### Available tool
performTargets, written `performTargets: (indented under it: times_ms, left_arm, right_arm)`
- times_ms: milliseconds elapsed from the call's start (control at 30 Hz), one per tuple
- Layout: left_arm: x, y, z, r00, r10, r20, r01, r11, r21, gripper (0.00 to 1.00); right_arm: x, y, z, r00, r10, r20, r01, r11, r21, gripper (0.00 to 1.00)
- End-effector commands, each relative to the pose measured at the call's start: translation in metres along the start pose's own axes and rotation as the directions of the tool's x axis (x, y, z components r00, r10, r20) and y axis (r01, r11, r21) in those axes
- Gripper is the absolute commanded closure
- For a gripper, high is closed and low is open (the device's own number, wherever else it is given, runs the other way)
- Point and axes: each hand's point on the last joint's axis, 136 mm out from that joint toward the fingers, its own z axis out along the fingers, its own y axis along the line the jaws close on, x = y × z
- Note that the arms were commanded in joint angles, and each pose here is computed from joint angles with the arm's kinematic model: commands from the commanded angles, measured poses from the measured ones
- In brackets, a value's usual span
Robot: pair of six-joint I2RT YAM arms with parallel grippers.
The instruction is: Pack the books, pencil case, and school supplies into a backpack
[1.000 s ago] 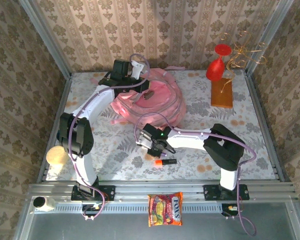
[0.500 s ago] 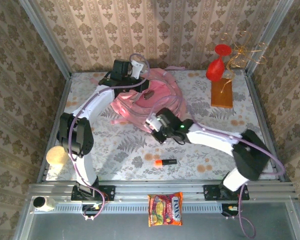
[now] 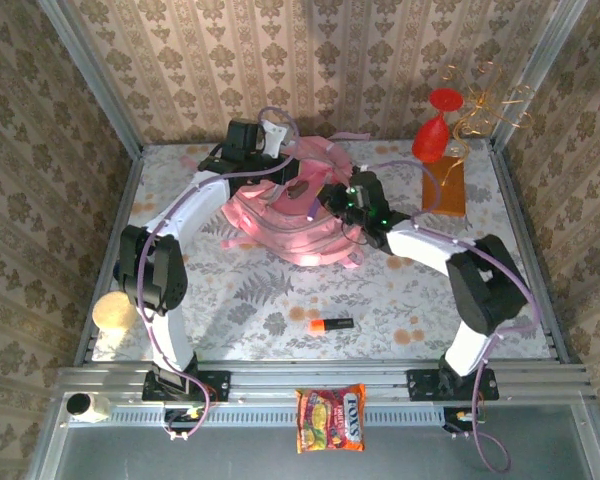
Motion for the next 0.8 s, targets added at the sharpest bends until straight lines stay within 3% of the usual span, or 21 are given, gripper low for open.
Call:
performTargets:
  times_ms: [0, 167, 267, 367, 467, 567, 633, 767]
  left_arm:
    - [-0.045, -0.023, -0.027, 0.987, 0.070, 0.144, -0.073, 0.997, 0.018, 1.00]
    - [-0.043, -0.023, -0.024, 0.987, 0.074, 0.140, -0.078, 0.997, 0.023, 1.00]
    - [-0.040, -0.020, -0.023, 0.988, 0.078, 0.135, -0.081, 0.997, 0.017, 1.00]
    - [-0.040, -0.018, -0.024, 0.988, 0.079, 0.136, -0.082, 0.997, 0.014, 1.00]
    - [-0.041, -0.014, -0.024, 0.987, 0.074, 0.139, -0.076, 0.997, 0.014, 1.00]
    - [-0.041, -0.011, -0.024, 0.988, 0.072, 0.139, -0.074, 0.997, 0.009, 1.00]
    - [-0.040, -0.009, -0.024, 0.988, 0.074, 0.138, -0.076, 0.997, 0.003, 1.00]
    - [-0.038, -0.006, -0.022, 0.989, 0.075, 0.129, -0.074, 0.997, -0.006, 1.00]
  right_arm:
    - [-0.021, 0.007, 0.014, 0.980, 0.163, 0.116, -0.164, 0.986, -0.004, 0.76]
    - [-0.025, 0.006, 0.011, 0.994, 0.056, 0.097, -0.060, 0.997, 0.045, 0.59]
    - [-0.023, 0.009, -0.013, 0.992, -0.120, 0.037, 0.117, 0.990, 0.081, 0.55]
    - [-0.005, 0.010, -0.053, 0.933, -0.357, -0.040, 0.358, 0.931, 0.066, 0.49]
    - [0.038, 0.001, -0.090, 0.753, -0.624, -0.207, 0.642, 0.766, 0.028, 0.43]
    - [0.095, -0.020, -0.117, 0.461, -0.799, -0.386, 0.848, 0.525, -0.074, 0.38]
    - [0.132, -0.038, -0.133, 0.280, -0.844, -0.458, 0.898, 0.399, -0.186, 0.36]
    - [0.180, -0.071, -0.157, -0.013, -0.867, -0.499, 0.912, 0.194, -0.361, 0.29]
